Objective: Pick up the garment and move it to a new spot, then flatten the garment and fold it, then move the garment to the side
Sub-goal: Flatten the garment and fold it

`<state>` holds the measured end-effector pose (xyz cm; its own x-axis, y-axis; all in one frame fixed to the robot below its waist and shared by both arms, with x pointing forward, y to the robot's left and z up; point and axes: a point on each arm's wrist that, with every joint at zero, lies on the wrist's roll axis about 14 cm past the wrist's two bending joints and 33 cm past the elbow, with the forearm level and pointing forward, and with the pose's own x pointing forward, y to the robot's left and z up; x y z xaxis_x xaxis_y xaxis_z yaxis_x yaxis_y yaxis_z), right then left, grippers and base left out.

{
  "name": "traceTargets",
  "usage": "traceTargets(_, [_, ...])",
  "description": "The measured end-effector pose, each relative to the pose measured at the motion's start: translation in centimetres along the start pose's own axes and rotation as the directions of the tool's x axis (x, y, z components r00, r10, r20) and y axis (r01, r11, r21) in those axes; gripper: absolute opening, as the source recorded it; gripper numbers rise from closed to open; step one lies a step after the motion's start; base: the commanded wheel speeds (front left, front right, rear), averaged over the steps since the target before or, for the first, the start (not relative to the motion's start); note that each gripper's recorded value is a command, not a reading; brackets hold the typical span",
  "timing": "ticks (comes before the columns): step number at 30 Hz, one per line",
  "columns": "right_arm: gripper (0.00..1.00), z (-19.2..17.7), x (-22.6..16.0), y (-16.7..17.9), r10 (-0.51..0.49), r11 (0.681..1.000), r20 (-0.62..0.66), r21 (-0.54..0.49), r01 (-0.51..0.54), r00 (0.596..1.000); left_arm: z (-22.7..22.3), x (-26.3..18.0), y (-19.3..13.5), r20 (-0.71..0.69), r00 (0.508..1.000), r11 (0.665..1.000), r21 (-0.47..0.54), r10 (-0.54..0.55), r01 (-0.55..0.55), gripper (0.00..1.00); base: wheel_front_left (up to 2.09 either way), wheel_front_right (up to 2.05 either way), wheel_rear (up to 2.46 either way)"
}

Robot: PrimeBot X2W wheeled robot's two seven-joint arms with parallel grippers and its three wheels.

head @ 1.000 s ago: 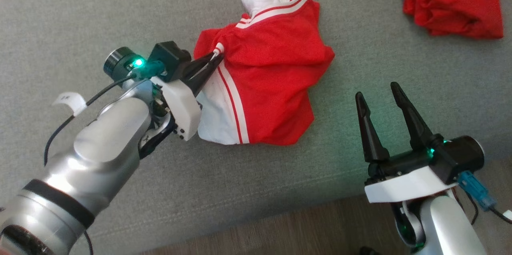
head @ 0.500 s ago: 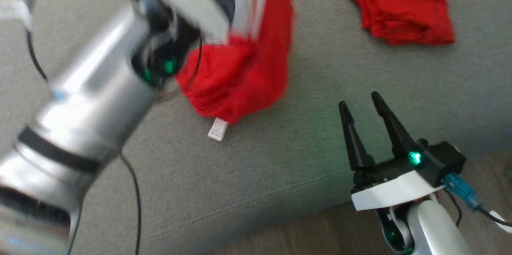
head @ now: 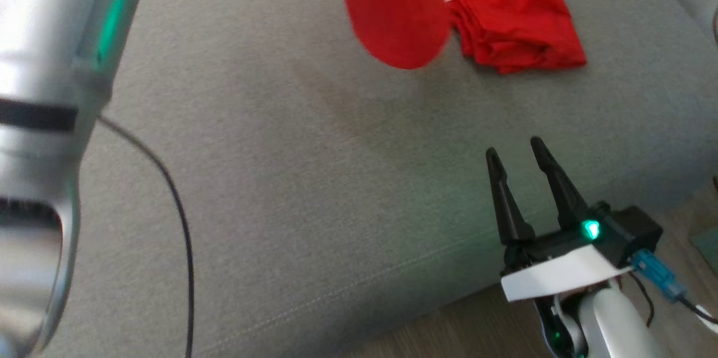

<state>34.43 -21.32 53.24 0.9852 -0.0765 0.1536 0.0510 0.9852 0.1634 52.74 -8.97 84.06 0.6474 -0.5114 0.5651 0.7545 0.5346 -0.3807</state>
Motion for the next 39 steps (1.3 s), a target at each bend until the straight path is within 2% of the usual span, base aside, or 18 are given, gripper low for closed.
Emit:
traceTargets(3, [1.00, -0.6, -0.3, 0.3, 0.008, 1.000, -0.018, 0.010, -0.008, 1.000, -3.2, -3.3, 5.8, -0.090, 0.985, 0.989, 0.039, 0.148, -0.145, 0.00, 0.00, 0.00, 0.00])
traceTargets(5, [1.00, -0.9, -0.3, 0.8, 0.020, 1.000, -0.025, 0.017, -0.019, 0.999, -6.3, -7.6, 10.7, -0.175, 0.945, 0.960, 0.074, 0.278, -0.269, 0.00, 0.00, 0.00, 0.00])
traceTargets(9, [1.00, -1.2, 0.3, 1.6, 0.049, 0.999, -0.027, 0.022, -0.048, 0.998, -9.8, -18.2, 19.1, -0.273, 0.806, 0.851, 0.147, 0.525, -0.504, 0.00, 0.00, 0.00, 0.00])
traceTargets(13, [1.00, -1.9, 1.0, 2.8, 0.089, 0.996, -0.045, 0.018, -0.089, 0.995, -8.4, -25.4, 24.0, -0.248, 0.707, 0.749, 0.239, 0.662, -0.618, 0.00, 0.00, 0.00, 0.00])
traceTargets(16, [1.00, -2.6, 1.4, 3.5, 0.114, 0.993, -0.062, 0.017, -0.113, 0.992, -6.8, -28.4, 25.6, -0.211, 0.667, 0.699, 0.258, 0.714, -0.667, 0.00, 0.00, 0.00, 0.00])
traceTargets(21, [1.00, -4.0, 1.9, 4.5, 0.148, 0.989, -0.097, 0.016, -0.147, 0.984, -6.4, -34.4, 26.4, -0.205, 0.590, 0.624, 0.281, 0.781, -0.729, 0.00, 0.00, 0.00, 0.00])
traceTargets(24, [1.00, -5.2, 1.9, 5.2, 0.167, 0.986, -0.133, 0.029, -0.165, 0.977, -7.4, -38.0, 25.6, -0.236, 0.557, 0.605, 0.317, 0.796, -0.731, 0.00, 0.00, 0.00, 0.00])
traceTargets(27, [1.00, -6.5, 1.7, 5.7, 0.180, 0.983, -0.169, 0.057, -0.173, 0.969, -7.4, -39.9, 24.5, -0.230, 0.553, 0.598, 0.354, 0.801, -0.719, 0.00, 0.00, 0.00, 0.00])
traceTargets(28, [1.00, -7.0, 1.6, 6.0, 0.189, 0.982, -0.185, 0.061, -0.180, 0.964, -7.4, -40.2, 24.1, -0.223, 0.556, 0.598, 0.359, 0.801, -0.717, 0.12, 0.00, 0.00, 0.00])
traceTargets(29, [1.00, -7.6, 1.5, 6.3, 0.200, 0.980, -0.202, 0.066, -0.190, 0.959, -7.5, -40.5, 23.7, -0.221, 0.557, 0.598, 0.365, 0.801, -0.714, 0.41, 0.00, 0.00, 0.00])
traceTargets(30, [1.00, -8.1, 1.4, 6.7, 0.211, 0.977, -0.217, 0.070, -0.201, 0.953, -7.5, -40.8, 23.3, -0.216, 0.557, 0.595, 0.375, 0.802, -0.711, 1.00, 0.00, 0.00, 0.00])
traceTargets(34, [1.00, -9.2, 2.1, 7.8, 0.245, 0.969, -0.244, 0.077, -0.233, 0.938, -6.7, -41.3, 22.0, -0.156, 0.572, 0.581, 0.401, 0.805, -0.708, 1.00, 0.00, 0.00, 0.00])
traceTargets(39, [1.00, -10.4, 3.5, 8.4, 0.261, 0.965, -0.269, 0.084, -0.247, 0.927, -5.1, -41.3, 19.7, -0.063, 0.613, 0.546, 0.531, 0.788, -0.647, 1.00, 0.00, 0.00, 0.00])
